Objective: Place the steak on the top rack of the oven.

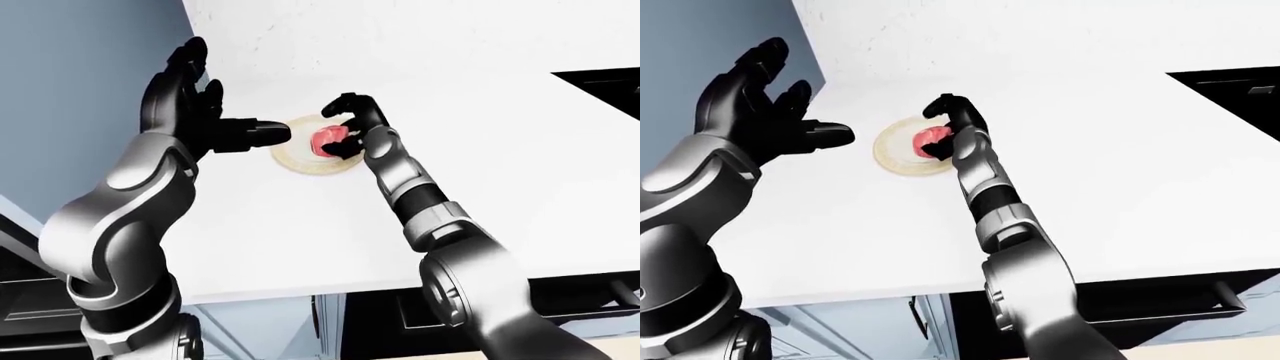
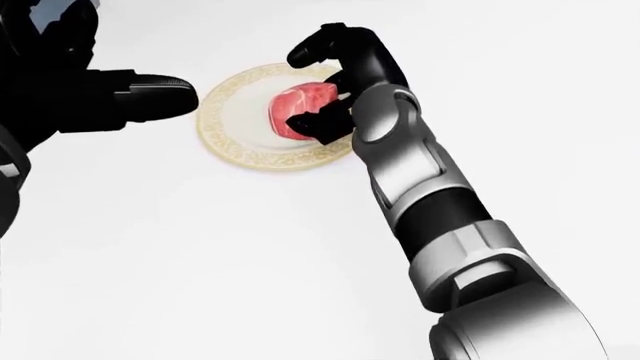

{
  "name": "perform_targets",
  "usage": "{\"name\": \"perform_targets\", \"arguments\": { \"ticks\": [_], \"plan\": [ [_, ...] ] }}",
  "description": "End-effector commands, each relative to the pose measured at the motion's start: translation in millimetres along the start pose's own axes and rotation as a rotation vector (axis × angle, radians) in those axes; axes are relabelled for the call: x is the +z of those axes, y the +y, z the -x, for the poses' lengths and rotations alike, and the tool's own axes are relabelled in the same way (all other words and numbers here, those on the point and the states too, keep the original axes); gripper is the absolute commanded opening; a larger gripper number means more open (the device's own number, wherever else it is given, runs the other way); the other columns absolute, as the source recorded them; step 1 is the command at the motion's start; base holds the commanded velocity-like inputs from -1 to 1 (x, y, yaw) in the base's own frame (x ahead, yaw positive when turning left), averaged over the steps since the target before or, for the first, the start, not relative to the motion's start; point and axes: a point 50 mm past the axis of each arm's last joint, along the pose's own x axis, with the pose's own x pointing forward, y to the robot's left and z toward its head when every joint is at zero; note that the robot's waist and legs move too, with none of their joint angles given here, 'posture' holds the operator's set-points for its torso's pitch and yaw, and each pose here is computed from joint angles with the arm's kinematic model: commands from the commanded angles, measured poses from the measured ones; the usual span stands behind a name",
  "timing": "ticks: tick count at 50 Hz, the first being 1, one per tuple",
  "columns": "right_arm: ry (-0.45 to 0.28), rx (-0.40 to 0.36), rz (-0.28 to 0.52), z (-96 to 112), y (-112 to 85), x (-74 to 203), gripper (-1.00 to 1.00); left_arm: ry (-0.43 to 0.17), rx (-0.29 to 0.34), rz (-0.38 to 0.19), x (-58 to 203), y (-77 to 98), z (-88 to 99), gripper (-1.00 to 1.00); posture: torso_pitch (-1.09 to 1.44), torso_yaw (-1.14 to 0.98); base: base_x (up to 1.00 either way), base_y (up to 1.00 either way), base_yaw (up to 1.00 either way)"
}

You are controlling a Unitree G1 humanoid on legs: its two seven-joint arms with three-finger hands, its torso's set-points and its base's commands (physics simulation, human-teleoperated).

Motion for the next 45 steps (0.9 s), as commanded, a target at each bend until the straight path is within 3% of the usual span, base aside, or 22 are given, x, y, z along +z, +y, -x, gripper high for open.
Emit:
{"name": "perform_targets", "arguments": {
  "ticks": [1,5,10,13,15,27,32,39,42,45],
  "plan": [
    [-0.08,-0.039,0.003,-1,-12.6,24,-0.11,-0.081,-0.001,0.003,16,-0.8,3.3,1.0,0.0,0.0,0.0,0.0,0.0],
    [-0.088,-0.055,-0.02,-2,-18.4,30,-0.34,-0.08,-0.003,0.004,15,-1.7,3.9,1.0,0.0,0.0,0.0,0.0,0.0],
    [-0.104,-0.089,-0.074,-3,-31.2,44,-0.44,-0.078,-0.007,0.003,13,-3.5,4.3,1.0,0.0,0.0,0.0,0.0,0.0],
    [-0.107,-0.094,-0.086,-3,-34.1,48,-0.7,-0.077,-0.008,0.004,13,-4.2,4.9,1.0,0.0,0.0,0.0,0.0,0.0],
    [-0.108,-0.099,-0.091,-3,-35.6,50,-1.0,-0.078,-0.008,0.005,13,-4.4,4.7,1.0,0.0,0.0,0.0,0.0,0.0],
    [-0.112,-0.101,-0.141,-1,-45.5,62,-1.0,-0.083,-0.009,0.004,17,-5.2,4.3,1.0,0.0,0.0,0.0,0.0,0.0],
    [-0.108,-0.065,-0.21,2,-52.2,74,-1.0,-0.086,-0.007,-0.001,20,-3.9,2.6,1.0,0.0,0.0,0.0,0.0,0.0],
    [-0.118,-0.043,-0.211,19,-68.7,83,-1.0,-0.083,0.0,-0.011,20,-1.9,3.2,1.0,0.0,0.0,0.0,0.0,0.0],
    [-0.114,-0.03,-0.274,27,-75.2,85,-1.0,-0.08,-0.001,-0.013,18,-2.2,3.3,1.0,0.0,0.0,0.0,0.0,0.0],
    [-0.119,-0.029,-0.27,36,-82.0,91,-1.0,-0.079,0.0,-0.018,18,-2.2,1.8,1.0,0.0,0.0,0.0,0.0,0.0]
  ]
}}
